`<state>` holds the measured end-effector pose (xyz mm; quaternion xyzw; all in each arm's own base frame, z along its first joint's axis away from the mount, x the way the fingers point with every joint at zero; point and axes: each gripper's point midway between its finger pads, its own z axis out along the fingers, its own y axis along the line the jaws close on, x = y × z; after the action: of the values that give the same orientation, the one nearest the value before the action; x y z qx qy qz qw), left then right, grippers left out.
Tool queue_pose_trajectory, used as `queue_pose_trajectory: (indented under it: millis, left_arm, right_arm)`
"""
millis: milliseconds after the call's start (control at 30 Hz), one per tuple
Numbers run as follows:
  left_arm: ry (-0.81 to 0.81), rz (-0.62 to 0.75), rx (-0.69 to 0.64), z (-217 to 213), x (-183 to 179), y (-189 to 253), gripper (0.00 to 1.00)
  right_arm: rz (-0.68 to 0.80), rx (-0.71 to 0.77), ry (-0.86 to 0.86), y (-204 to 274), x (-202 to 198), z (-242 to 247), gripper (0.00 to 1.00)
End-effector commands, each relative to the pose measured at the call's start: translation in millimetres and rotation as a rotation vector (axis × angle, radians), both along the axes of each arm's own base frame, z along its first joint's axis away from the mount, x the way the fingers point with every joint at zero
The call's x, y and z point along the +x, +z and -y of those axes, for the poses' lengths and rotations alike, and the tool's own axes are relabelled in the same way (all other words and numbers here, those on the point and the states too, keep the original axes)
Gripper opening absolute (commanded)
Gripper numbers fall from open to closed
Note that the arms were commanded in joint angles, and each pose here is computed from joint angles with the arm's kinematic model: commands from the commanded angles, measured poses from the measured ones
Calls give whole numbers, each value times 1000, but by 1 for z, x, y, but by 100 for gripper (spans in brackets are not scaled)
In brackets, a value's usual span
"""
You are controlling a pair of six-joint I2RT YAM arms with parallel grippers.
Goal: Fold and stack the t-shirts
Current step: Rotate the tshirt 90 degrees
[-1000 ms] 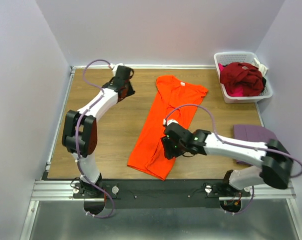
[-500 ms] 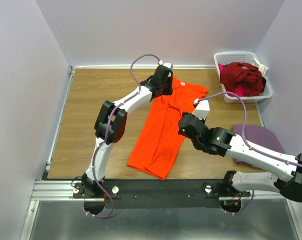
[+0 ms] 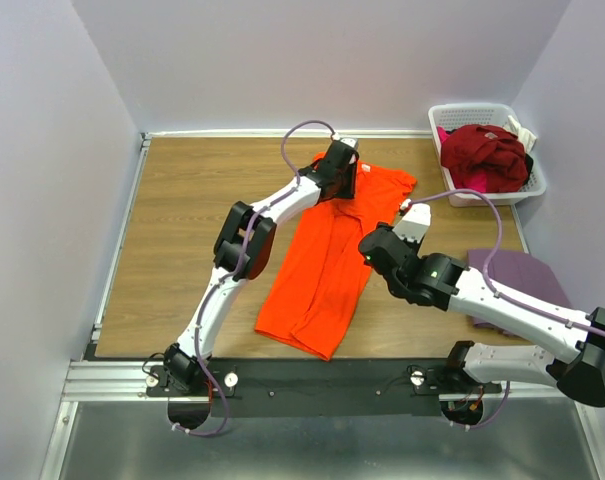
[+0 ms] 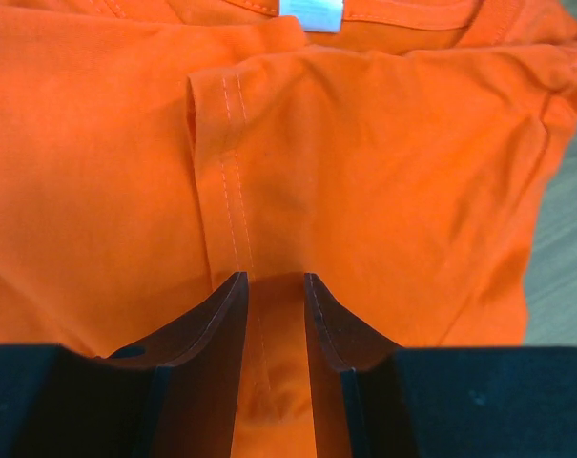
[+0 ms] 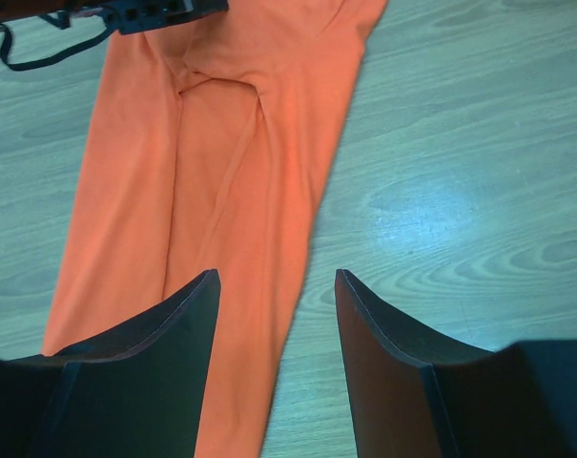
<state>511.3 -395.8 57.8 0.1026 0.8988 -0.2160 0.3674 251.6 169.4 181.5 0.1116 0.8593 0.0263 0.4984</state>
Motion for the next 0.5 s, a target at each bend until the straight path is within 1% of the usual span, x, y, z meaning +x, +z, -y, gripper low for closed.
queue_pose_trajectory:
  millis: [0, 67, 200, 267, 333, 467]
  left_arm:
    - [92, -91, 67, -7, 2, -24, 39]
    - [122, -121, 97, -14, -1, -31, 39]
    - [225, -157, 175, -41, -3, -44, 39]
    - [269, -185, 191, -54, -6, -51, 39]
    - [328, -186, 172, -68, 0, -43, 39]
    - [388, -190, 164, -90, 8, -39, 39]
  right_arm:
    - [-5, 20, -47, -7, -3, 9, 61]
    - [-4, 21, -46, -7, -4, 9, 61]
    - [-1, 16, -52, -8, -4, 12, 61]
    - [-2, 15, -51, -9, -4, 12, 61]
    - [-3, 15, -52, -9, -4, 12, 61]
    - [-10, 5, -52, -13, -4, 13, 61]
